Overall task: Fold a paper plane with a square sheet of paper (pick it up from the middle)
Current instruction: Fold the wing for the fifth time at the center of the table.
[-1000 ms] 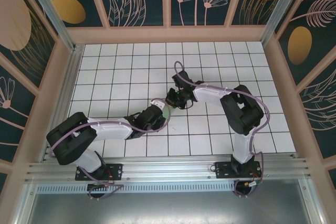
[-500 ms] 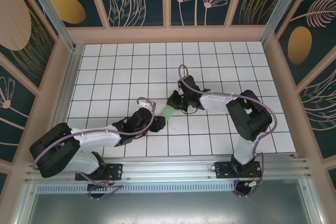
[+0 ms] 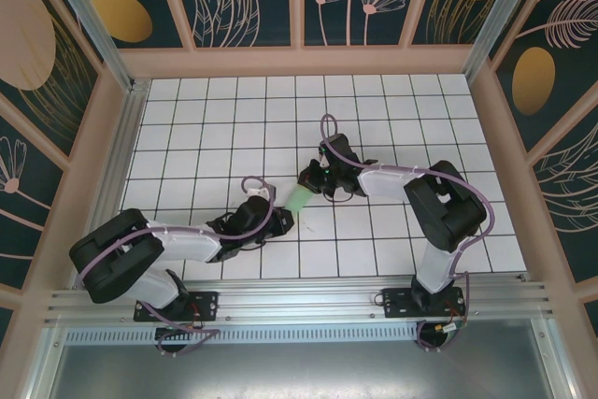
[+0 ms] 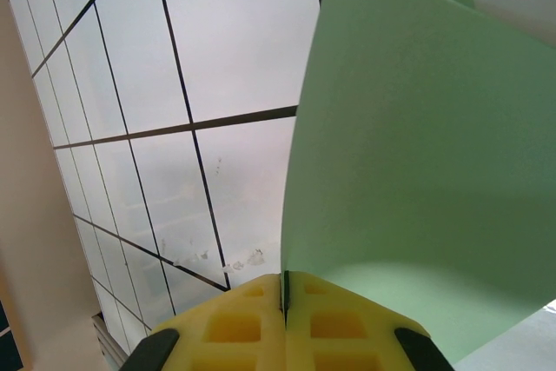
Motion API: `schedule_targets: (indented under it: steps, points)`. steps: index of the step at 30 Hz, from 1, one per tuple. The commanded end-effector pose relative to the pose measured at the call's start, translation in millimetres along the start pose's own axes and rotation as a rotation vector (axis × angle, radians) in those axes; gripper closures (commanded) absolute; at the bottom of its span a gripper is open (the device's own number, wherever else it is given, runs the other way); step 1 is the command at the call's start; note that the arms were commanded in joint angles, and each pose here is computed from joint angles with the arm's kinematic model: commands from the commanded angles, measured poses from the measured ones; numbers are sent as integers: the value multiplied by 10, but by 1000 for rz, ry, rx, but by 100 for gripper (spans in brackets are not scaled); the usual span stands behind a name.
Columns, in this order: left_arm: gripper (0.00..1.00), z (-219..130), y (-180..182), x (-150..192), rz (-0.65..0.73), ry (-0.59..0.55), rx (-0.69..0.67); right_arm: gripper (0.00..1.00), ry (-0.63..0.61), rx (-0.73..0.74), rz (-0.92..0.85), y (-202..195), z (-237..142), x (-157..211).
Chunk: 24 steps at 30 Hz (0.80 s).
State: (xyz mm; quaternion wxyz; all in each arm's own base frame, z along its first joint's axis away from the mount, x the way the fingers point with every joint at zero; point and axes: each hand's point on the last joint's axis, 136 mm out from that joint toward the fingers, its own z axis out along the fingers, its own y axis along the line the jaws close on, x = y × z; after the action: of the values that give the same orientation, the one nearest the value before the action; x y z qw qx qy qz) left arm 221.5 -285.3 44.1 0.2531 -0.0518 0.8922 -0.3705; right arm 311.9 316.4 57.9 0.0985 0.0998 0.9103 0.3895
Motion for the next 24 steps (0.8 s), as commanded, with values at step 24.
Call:
schedule_targets:
  steps: [24]
  points:
    - [95,118,413,85,20,23,-185,97,0,20,-174,-71,-98,-6]
